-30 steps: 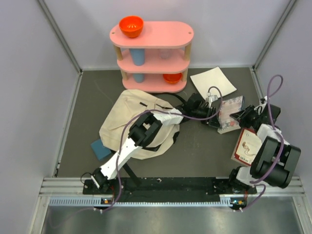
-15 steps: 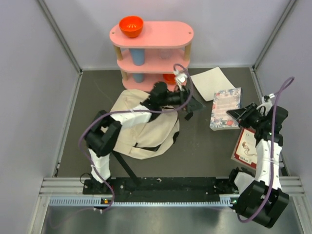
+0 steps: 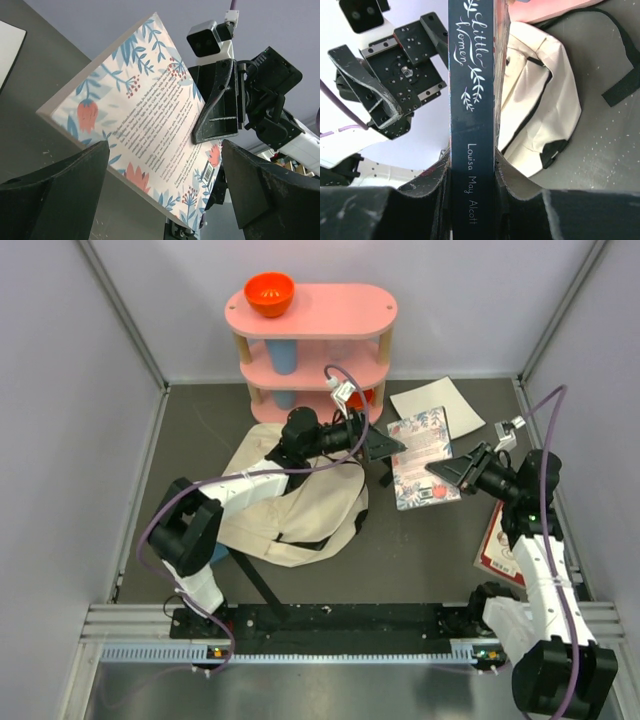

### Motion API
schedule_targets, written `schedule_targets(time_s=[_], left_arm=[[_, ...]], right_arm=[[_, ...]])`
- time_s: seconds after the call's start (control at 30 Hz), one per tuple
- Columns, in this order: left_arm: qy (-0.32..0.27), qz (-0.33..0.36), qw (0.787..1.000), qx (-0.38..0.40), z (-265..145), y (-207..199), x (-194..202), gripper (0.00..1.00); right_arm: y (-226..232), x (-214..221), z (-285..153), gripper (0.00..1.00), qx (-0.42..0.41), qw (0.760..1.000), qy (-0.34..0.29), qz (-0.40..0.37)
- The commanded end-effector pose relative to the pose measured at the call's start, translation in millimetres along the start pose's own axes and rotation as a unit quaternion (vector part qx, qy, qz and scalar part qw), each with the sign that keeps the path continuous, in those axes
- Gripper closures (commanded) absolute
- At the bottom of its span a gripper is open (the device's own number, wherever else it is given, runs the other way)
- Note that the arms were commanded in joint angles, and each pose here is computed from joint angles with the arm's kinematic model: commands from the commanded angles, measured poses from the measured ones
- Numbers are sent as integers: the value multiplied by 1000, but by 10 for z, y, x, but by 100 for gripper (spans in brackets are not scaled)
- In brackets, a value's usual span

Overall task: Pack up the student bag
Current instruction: Pick up the book from the center of the board.

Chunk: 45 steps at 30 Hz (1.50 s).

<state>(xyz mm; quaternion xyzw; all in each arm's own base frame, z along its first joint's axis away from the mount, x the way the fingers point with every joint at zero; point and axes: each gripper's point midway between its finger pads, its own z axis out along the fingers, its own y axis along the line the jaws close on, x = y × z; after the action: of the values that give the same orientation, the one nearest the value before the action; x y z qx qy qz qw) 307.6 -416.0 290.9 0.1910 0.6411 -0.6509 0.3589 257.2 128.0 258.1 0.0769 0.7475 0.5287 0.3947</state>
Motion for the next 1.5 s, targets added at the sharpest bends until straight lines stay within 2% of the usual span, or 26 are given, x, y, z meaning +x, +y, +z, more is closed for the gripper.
schedule_targets(time_s=[0.0, 0.13, 0.37, 0.6, 0.87, 0.93, 1.03, 1.07, 1.17, 1.2, 1.23, 1.27, 1.3, 1.33, 1.37, 1.4, 1.43, 1.47], left_arm=[[-37, 9, 999, -7, -174, -125, -140, 1], [-43, 24, 998, -32, -264, -111, -173, 1], [-38, 9, 999, -8, -210, -185, -175, 1], [-45, 44, 993, 96, -203, -589, -284, 1], [-32, 38, 988, 144, -230, -704, -209, 3], [-29, 37, 988, 148, -223, -692, -191, 4], [-30, 36, 987, 152, -230, -711, -194, 12], [-28, 37, 987, 154, -225, -719, -198, 25], [-30, 36, 988, 149, -237, -713, -222, 50], [-32, 36, 988, 147, -249, -701, -235, 74], [-33, 35, 989, 143, -252, -691, -244, 84], [-39, 33, 989, 136, -265, -687, -285, 95], [-39, 24, 992, 119, -276, -608, -297, 100], [-46, 25, 992, 111, -297, -586, -326, 100], [-53, 20, 993, 101, -361, -567, -336, 100], [-84, 16, 993, 79, -416, -480, -451, 100], [-97, 11, 993, 67, -472, -443, -498, 100], [-116, 7, 992, 49, -589, -385, -550, 100]], right_arm=[[544, -160, -59, 100, -85, 993, -43, -63], [556, -165, -78, 100, -82, 993, -55, -70], [762, -80, -87, 100, -134, 988, -38, -68], [741, 64, -52, 100, -155, 986, -1, -60], [798, 131, -23, 100, -207, 976, 37, -61], [782, 193, 26, 100, -214, 973, 64, -56], [762, 184, 71, 100, -214, 972, 73, -57], [748, 174, 85, 100, -212, 973, 73, -57], [695, 145, 127, 100, -193, 977, 74, -56], [647, 112, 160, 99, -181, 979, 64, -68], [537, 134, 192, 89, -153, 985, 70, -40], [544, 95, 200, 82, -140, 987, 64, -43], [484, 47, 226, 76, -124, 989, 48, -59], [447, 52, 229, 59, -112, 991, 46, -49], [412, 46, 229, 46, -100, 993, 39, -43], [381, -33, 222, 34, -77, 996, 5, -49], [328, -50, 214, 23, -60, 997, -10, -43], [171, -74, 208, 18, -23, 999, -38, -25]])
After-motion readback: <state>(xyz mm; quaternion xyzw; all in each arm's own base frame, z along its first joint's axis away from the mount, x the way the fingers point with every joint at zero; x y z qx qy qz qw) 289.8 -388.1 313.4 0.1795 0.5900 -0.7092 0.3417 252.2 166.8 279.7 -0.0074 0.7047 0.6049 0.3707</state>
